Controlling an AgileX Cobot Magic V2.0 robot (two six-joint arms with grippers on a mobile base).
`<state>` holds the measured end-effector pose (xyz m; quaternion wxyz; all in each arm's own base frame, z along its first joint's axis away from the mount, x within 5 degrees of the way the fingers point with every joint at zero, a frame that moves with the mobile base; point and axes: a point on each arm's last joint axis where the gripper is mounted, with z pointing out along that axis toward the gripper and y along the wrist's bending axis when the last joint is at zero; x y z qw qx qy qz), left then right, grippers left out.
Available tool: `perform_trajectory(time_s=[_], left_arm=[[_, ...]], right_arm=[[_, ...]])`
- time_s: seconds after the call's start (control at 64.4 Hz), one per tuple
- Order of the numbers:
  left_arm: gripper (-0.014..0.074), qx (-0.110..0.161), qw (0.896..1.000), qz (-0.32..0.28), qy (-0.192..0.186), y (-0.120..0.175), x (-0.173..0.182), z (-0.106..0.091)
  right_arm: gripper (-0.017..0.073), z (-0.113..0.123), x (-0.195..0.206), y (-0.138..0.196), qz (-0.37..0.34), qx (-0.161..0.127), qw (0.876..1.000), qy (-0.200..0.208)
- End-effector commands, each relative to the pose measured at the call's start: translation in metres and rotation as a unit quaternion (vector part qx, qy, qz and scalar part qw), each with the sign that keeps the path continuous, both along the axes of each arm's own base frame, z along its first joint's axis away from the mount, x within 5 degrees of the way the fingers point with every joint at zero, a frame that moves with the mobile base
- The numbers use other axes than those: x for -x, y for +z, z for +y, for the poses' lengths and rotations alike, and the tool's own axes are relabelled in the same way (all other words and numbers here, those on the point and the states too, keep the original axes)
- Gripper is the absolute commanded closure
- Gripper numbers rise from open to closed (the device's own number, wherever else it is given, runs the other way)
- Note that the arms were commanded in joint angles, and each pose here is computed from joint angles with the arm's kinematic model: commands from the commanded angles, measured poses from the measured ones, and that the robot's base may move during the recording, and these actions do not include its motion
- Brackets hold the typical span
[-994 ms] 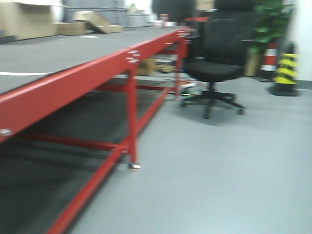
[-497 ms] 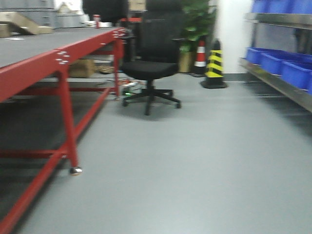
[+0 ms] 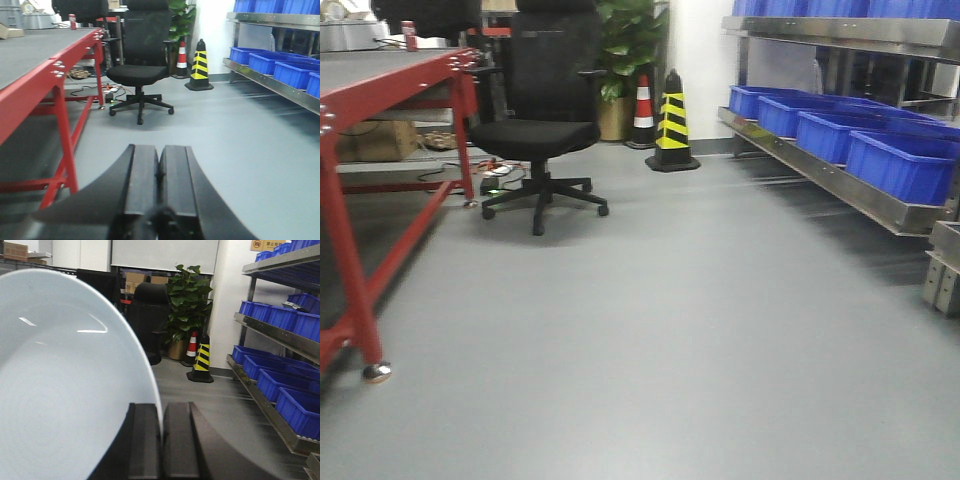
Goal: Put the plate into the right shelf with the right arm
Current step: 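Drive the base to the shelf of blue bins holding the plate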
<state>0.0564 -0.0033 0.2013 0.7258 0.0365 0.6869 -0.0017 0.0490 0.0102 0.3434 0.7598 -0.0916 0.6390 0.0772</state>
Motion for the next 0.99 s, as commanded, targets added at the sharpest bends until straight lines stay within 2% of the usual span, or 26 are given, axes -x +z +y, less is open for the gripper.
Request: perform_trajectory(time_s=[0.0,0.978], left_arm=[[0.0640,0.005,0.999,-0.041,0.005,0.0050,0.0009,0.0012],[0.0640,0.005,0.999,-0.041,0.005,0.0050,0.0009,0.0012]], right_arm=[[0.0505,0.0008,0.0033,0.0163,-0.055,-0.004,0.998,0.005],[0.0505,0.0008,0.0033,0.0163,-0.055,-0.004,0.998,0.005]])
